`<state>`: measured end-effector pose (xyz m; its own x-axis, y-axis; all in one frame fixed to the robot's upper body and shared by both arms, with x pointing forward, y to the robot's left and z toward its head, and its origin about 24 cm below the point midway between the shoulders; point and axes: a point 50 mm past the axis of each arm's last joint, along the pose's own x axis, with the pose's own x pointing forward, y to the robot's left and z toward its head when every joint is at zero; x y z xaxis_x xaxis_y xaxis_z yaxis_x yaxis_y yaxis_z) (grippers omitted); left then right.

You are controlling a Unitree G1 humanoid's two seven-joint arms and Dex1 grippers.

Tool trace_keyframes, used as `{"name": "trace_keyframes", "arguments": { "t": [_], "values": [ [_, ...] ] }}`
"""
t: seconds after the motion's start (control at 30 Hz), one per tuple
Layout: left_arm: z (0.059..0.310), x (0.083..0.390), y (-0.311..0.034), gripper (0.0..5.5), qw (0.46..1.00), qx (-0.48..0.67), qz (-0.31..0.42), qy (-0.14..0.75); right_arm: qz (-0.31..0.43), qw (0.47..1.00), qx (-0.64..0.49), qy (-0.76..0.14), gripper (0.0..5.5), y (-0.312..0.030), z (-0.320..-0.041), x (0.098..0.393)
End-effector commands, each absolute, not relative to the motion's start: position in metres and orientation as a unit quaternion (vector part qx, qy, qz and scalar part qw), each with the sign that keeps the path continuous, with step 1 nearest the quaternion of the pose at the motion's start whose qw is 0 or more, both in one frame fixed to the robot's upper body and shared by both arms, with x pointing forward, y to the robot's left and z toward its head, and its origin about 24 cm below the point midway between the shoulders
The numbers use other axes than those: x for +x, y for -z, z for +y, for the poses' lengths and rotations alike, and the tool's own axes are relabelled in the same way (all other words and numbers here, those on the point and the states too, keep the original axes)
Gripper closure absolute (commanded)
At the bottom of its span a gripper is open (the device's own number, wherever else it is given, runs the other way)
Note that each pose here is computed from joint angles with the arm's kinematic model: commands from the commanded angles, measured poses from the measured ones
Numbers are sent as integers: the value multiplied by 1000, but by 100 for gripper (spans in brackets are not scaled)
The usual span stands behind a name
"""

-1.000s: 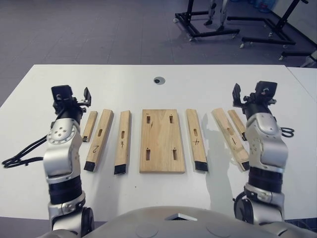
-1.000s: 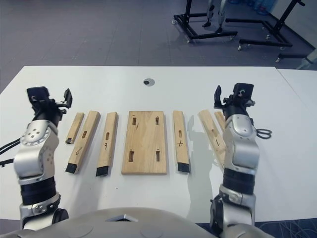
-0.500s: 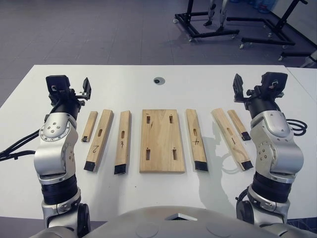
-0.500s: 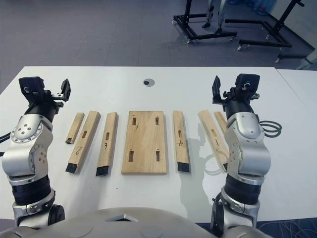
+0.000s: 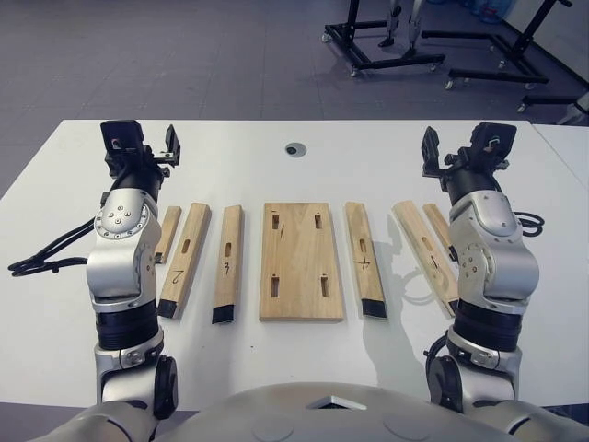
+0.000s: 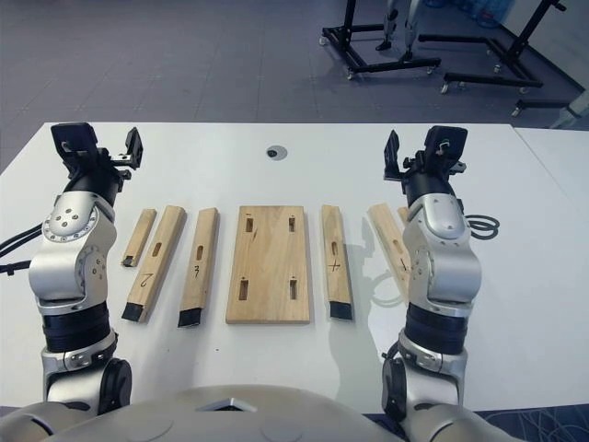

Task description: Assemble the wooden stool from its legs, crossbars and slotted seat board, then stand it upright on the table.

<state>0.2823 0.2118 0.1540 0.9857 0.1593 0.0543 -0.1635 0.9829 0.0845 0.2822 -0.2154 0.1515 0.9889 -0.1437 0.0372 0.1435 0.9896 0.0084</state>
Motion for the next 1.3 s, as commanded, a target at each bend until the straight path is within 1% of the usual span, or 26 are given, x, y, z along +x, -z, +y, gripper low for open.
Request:
{"name": "trace_keyframes", "arguments": {
  "t": [0.03,0.2,0.27,0.3,0.4,0.47,0.53,0.63,0.73,0.8,0.87,0.97,1.17,1.3],
  "values": [
    [211,282,-153,162,995,45,-20,-84,-11,998,2,68,142,-148,-213,283],
    [211,281,-151,162,995,48,-15,-83,-3,998,7,70,142,-145,-213,281],
    [214,276,-146,162,995,51,-4,-86,29,997,-10,70,142,-139,-220,280],
    [217,269,-139,162,994,57,9,-89,56,996,-34,64,142,-132,-230,276],
    [229,243,-119,162,991,69,50,-105,142,984,-91,50,142,-123,-271,259],
    [234,232,-112,162,989,73,64,-113,181,976,-111,38,142,-120,-291,253],
    [235,230,-109,162,988,68,70,-119,224,970,-92,27,142,-112,-315,251],
    [230,233,-108,162,989,63,70,-115,260,965,-39,-14,142,-98,-330,253],
    [227,236,-108,162,990,65,67,-106,288,957,-27,-28,142,-81,-342,249],
    [228,237,-108,162,990,66,67,-105,293,956,-9,-30,142,-75,-349,246],
    [228,237,-108,162,990,67,66,-106,284,958,4,-39,142,-77,-352,247],
    [228,236,-108,162,990,68,66,-106,286,957,-6,-53,142,-71,-351,250],
    [227,240,-110,162,990,70,62,-105,267,959,13,-94,142,-73,-334,261],
    [225,242,-111,162,990,71,61,-101,288,953,-4,-94,142,-55,-330,257]
  ]
}}
